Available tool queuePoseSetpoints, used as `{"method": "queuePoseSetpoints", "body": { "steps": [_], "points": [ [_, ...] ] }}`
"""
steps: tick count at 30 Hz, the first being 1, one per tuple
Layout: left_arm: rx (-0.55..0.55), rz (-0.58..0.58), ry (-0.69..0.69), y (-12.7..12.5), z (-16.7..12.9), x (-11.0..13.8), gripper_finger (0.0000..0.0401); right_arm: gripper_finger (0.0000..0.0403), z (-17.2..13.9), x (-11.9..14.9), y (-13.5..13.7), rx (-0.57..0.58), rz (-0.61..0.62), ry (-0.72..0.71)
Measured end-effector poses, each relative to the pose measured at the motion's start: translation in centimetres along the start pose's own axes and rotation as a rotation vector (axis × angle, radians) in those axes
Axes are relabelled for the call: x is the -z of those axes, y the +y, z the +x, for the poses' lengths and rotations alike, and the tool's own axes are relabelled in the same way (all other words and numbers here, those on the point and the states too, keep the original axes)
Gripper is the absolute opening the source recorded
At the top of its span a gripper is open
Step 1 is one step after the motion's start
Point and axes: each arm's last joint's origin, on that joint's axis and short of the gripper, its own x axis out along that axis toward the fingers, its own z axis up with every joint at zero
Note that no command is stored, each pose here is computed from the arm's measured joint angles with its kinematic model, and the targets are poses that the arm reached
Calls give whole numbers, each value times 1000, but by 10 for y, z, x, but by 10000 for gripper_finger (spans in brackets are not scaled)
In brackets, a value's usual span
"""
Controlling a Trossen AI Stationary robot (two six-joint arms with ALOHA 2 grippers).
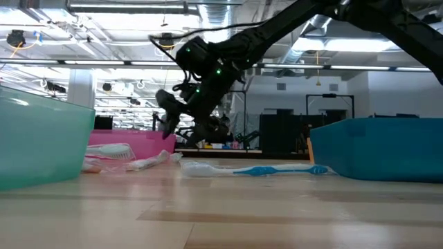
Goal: Pick & Place Toothbrushes
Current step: Put the green toothbrush into the blue bin
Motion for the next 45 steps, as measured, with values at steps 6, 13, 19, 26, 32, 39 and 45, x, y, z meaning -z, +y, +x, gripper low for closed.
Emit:
{"method": "queuePoseSetpoints", "body": {
  "steps": [6, 13, 19, 26, 32, 39, 45],
  "points": [
    [33, -5, -9, -6, 0, -1, 177, 285, 20, 22, 5, -14, -18, 38],
    [68, -10, -27, -14, 1, -2, 177, 285, 24, 28, 7, -4, -15, 61],
    [90, -13, -35, -18, 1, -2, 177, 271, 22, 32, 2, 67, -32, 99],
    [97, -11, -42, -19, 1, -3, 177, 197, 20, 39, -7, 190, -101, 148],
    [98, -10, -42, -19, 1, -3, 177, 95, 17, 44, -13, 245, -173, 215],
    [98, -10, -41, -19, 1, -3, 177, 12, 10, 53, -8, 262, -293, 269],
    [98, -10, -39, -19, 1, -3, 177, 10, -8, 59, -1, 310, -422, 318]
  ]
}}
